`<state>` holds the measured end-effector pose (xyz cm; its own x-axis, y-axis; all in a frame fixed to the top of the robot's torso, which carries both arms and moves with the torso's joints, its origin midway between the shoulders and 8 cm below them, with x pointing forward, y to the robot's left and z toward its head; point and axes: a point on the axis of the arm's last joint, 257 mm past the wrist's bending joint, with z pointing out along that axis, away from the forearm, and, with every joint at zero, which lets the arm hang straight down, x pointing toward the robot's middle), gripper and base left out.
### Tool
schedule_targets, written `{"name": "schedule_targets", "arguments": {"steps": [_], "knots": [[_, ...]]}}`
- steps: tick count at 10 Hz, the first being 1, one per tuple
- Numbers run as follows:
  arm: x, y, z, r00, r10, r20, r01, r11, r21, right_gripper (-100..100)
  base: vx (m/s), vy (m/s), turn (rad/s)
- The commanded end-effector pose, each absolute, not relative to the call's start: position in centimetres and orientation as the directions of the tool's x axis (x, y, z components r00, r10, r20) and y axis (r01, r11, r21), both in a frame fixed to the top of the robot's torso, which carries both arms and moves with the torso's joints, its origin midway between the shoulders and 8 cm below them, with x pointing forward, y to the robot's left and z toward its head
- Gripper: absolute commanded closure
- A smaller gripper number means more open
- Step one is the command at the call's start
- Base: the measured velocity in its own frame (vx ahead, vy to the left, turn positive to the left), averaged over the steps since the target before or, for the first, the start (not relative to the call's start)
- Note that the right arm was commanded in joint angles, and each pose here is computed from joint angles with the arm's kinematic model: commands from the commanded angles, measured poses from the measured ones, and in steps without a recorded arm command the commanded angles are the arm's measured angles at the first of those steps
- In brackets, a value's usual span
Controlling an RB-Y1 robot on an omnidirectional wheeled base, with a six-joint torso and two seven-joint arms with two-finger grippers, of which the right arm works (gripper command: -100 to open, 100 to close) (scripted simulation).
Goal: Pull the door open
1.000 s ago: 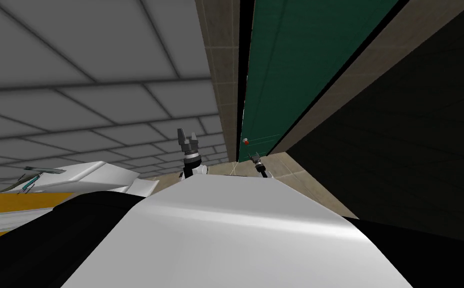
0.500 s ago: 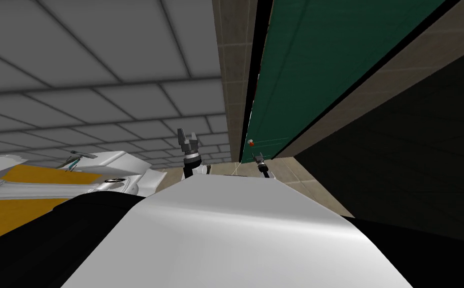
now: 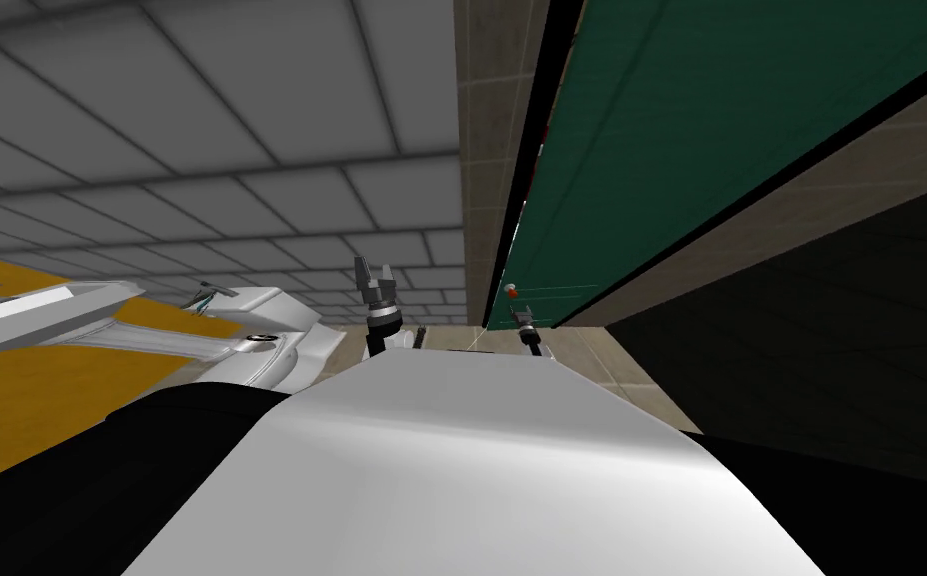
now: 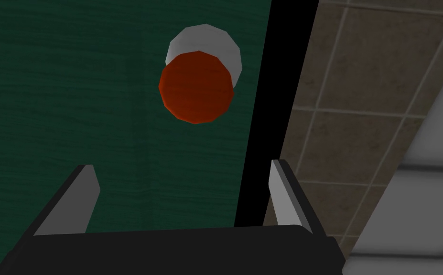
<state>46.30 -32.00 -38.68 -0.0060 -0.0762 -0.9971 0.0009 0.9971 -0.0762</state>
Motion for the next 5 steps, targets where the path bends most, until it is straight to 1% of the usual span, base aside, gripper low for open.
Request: {"name": "schedule_targets", "arguments": {"steps": [1,5], "knots": [[46.2,-33.1,-38.5,-0.004,-0.069,-0.998,0.032,0.997,-0.069,-100,0.047,-0.016,0.214],[45.8,-35.2,-38.5,-0.003,-0.046,-0.999,0.099,0.994,-0.046,-100,0.043,-0.023,0.18]]}}
